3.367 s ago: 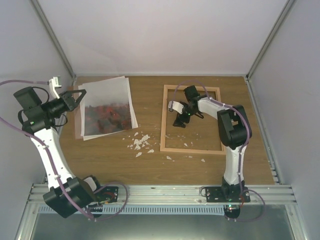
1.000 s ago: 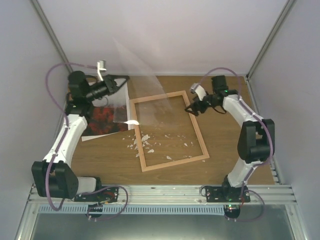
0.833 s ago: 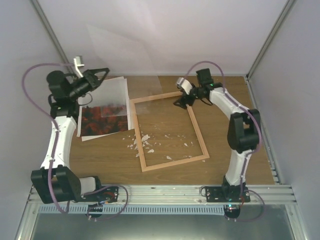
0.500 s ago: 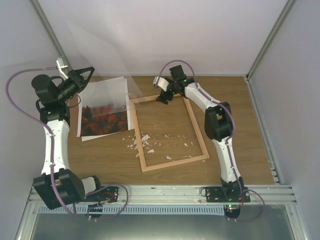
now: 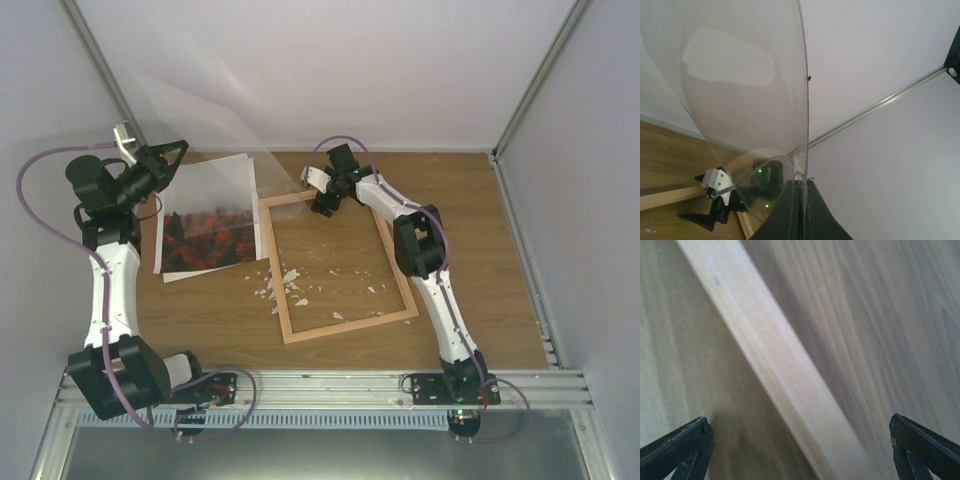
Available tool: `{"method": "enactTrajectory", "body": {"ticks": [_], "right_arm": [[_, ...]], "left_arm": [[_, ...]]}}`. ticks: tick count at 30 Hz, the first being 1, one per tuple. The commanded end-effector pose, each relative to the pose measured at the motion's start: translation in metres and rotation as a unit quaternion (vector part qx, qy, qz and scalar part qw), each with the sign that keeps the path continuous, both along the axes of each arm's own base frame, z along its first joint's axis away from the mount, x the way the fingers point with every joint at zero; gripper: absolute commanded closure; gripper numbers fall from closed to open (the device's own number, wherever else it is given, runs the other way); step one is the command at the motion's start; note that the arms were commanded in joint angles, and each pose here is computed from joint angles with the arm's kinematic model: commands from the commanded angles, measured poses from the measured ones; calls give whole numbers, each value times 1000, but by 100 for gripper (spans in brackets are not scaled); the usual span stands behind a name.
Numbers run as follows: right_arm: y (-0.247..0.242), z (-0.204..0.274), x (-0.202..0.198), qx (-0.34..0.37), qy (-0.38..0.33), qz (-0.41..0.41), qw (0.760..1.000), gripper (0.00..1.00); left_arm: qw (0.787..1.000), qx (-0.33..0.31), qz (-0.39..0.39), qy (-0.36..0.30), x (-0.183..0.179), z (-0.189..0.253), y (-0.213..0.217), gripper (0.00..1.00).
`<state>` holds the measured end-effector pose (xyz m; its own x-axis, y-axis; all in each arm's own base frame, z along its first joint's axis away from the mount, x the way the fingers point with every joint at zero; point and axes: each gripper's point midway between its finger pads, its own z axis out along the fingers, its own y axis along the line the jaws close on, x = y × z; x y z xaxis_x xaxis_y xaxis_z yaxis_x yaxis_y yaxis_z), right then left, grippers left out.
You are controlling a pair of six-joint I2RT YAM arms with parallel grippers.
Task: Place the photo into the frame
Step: Move the photo frame to the center of the board.
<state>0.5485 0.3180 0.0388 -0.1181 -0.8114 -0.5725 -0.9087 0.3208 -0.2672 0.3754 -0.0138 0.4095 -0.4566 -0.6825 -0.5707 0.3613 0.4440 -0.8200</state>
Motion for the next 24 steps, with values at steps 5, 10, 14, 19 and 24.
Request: {"method": "enactTrajectory", "body": {"ticks": [5,10,14,19,24], "right_arm": [[-32,-19,48,7,-7,-110,994,24],[-70,-26,69,13,0,-191,981,34],[-84,-23,74,32,16,-216,976,37],[-67,2,56,77,57,-186,978,22],[-63,113,29,175,66,-164,969,7]], "left_arm": [[998,20,2,-55,-13,26,-1,100],[998,18,2,-54,-13,24,-1,100],[999,17,1,-50,-12,20,-1,100],[999,8,-8,-37,-12,12,-2,100],[998,16,-44,-34,-16,4,-20,100]]}}
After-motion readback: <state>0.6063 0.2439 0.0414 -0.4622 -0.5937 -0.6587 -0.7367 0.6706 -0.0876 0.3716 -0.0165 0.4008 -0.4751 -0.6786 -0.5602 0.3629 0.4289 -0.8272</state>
